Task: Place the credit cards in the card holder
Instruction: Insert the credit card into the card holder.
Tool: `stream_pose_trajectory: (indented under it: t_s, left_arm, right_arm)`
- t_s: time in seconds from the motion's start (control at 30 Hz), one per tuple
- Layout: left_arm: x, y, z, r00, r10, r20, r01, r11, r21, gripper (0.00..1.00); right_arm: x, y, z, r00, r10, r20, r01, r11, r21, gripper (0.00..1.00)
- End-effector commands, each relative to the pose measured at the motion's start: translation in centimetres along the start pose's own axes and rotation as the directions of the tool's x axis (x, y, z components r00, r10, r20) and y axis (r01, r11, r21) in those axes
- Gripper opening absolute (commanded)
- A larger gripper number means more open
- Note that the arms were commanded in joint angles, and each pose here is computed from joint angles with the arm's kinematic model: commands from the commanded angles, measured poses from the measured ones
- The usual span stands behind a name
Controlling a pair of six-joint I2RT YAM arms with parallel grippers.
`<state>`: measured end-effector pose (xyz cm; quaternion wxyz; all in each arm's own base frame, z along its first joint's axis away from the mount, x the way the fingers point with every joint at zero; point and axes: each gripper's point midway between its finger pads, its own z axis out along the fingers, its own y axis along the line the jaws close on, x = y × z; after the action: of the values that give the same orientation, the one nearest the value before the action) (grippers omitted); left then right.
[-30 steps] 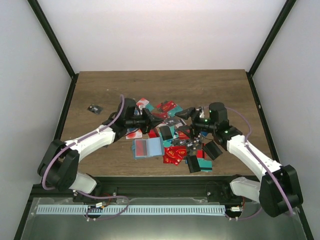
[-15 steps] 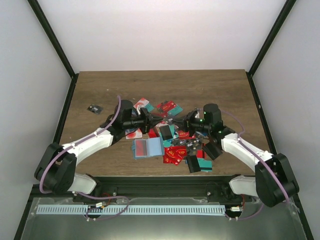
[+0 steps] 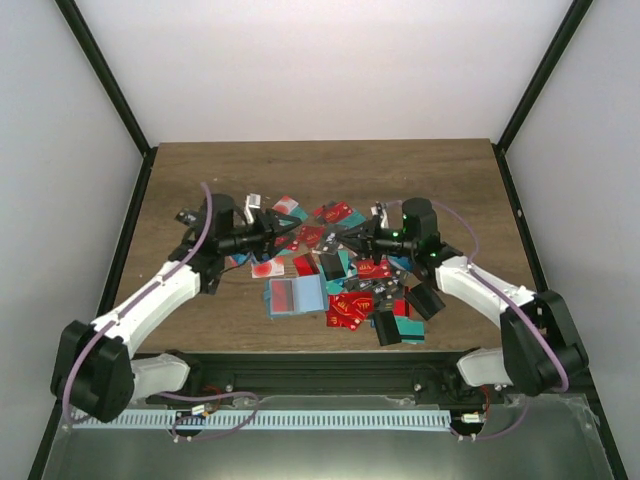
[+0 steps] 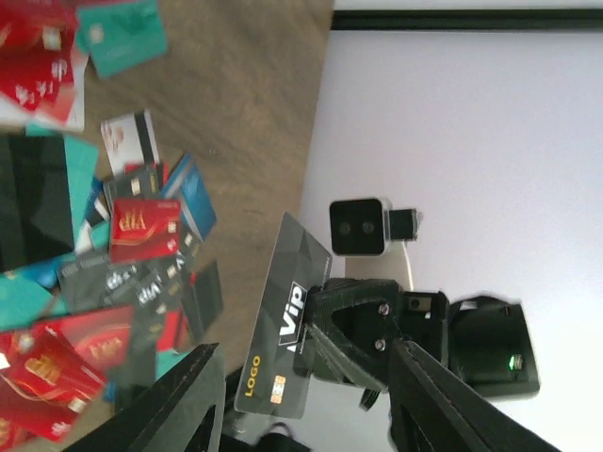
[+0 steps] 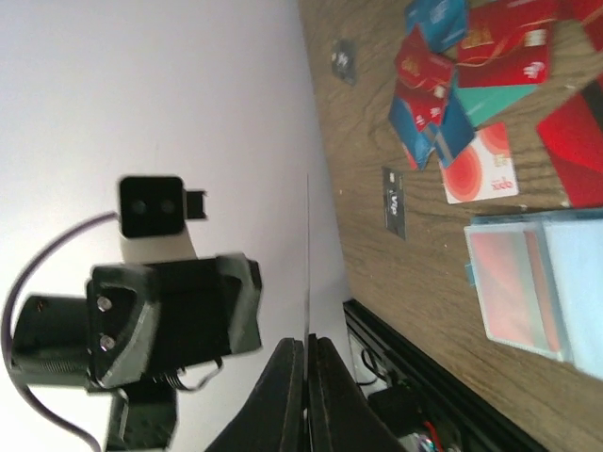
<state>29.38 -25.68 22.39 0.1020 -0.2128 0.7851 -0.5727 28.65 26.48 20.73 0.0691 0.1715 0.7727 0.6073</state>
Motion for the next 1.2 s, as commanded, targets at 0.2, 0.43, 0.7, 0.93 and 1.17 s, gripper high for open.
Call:
stream_pose_trajectory:
  t_s: [0.2, 0.43, 0.7, 0.93, 1.17]
  left_arm:
    - [2.4, -1.9, -4.0, 0.854, 0.508, -0.117, -0.497, 0.861, 0.112, 0.46]
    - [5.2, -2.9, -4.4, 0.824, 0.543, -0.159, -0.495, 0.828, 0.265, 0.46]
    - [6.3, -2.2, -2.9, 0.823, 0.529, -0.208, -0.472, 0.84, 0.267, 0.43]
    - [6.9, -2.3, -1.8, 0.823, 0.523, -0.223, -0.46, 0.843, 0.28, 0.21]
    - [6.7, -2.5, -1.5, 0.831, 0.516, -0.207, -0.454, 0.845, 0.281, 0.04]
  right_arm:
    - [4.8, 5.5, 0.1, 0.84, -0.466, -0.278, 0.398, 0.877, -0.269, 0.01]
    - [5.9, 7.1, -0.8, 0.794, -0.538, -0.285, 0.438, 0.83, -0.346, 0.01]
    - [6.4, 8.1, -1.1, 0.778, -0.561, -0.284, 0.446, 0.811, -0.379, 0.01]
    - [6.7, 7.9, -1.2, 0.775, -0.558, -0.298, 0.438, 0.813, -0.383, 0.01]
    - [6.9, 7.5, -1.2, 0.775, -0.551, -0.311, 0.431, 0.82, -0.378, 0.01]
